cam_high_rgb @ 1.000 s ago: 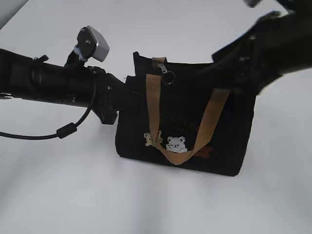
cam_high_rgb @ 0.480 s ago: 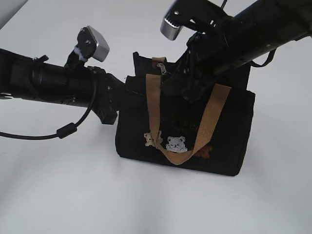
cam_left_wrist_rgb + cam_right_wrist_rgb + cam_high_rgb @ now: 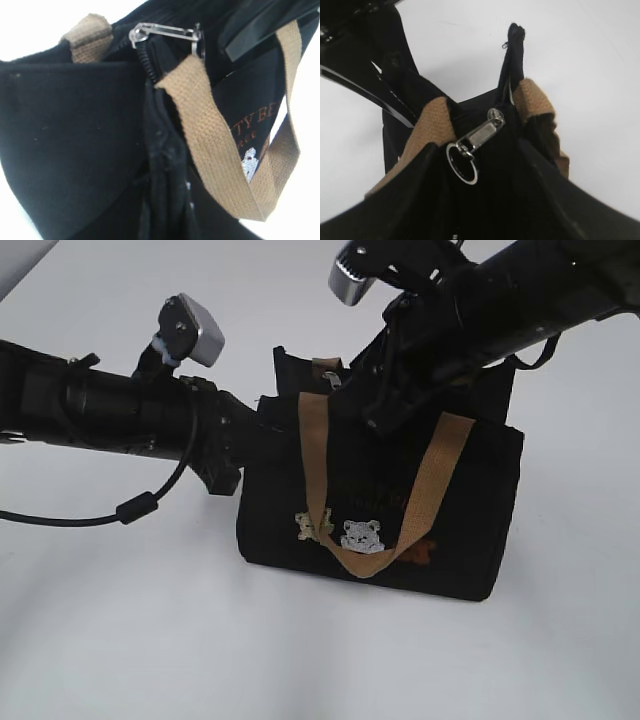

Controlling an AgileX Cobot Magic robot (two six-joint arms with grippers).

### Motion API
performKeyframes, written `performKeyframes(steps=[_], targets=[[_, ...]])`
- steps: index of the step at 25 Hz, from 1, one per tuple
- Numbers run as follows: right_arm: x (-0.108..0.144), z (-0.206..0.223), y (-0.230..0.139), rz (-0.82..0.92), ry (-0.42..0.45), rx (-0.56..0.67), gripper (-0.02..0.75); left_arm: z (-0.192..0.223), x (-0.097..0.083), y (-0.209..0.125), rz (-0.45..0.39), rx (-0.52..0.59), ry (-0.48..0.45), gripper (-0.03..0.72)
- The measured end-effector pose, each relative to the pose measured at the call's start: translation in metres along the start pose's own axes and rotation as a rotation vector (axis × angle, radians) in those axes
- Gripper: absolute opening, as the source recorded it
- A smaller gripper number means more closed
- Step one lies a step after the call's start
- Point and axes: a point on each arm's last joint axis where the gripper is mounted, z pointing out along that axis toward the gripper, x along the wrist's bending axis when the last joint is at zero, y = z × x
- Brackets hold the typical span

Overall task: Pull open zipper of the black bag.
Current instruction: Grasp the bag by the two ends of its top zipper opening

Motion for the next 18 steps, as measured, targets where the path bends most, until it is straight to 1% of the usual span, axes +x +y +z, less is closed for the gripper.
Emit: performKeyframes(steps=[4, 6, 9, 12, 15, 18], targets=[[0.0016, 0.0070, -0.0046, 0.007, 0.029, 0.025, 0.361, 0.0000, 0.0001, -0.0001, 0.000, 0.001, 0.001, 0.065], [0.0024, 0.0081, -0.0054, 0.007, 0.038, 0.031, 0.319, 0.0000, 0.0002, -0.0002, 0.001, 0.002, 0.002, 0.065], [0.0033, 0.0081, -0.0055, 0.001, 0.045, 0.035, 0.213, 0.0000, 0.0003, -0.0003, 0.001, 0.004, 0.003, 0.065], [0.0033, 0.0080, -0.0053, 0.003, 0.047, 0.036, 0.135, 0.0000, 0.0003, -0.0005, 0.001, 0.005, 0.003, 0.065], [0.0034, 0.0080, -0.0053, 0.030, 0.046, 0.037, 0.108, 0.0000, 0.0003, -0.0005, 0.002, 0.005, 0.003, 0.065], [0.0034, 0.0080, -0.0054, 0.082, 0.046, 0.038, 0.106, 0.0000, 0.0003, -0.0005, 0.002, 0.005, 0.003, 0.065]])
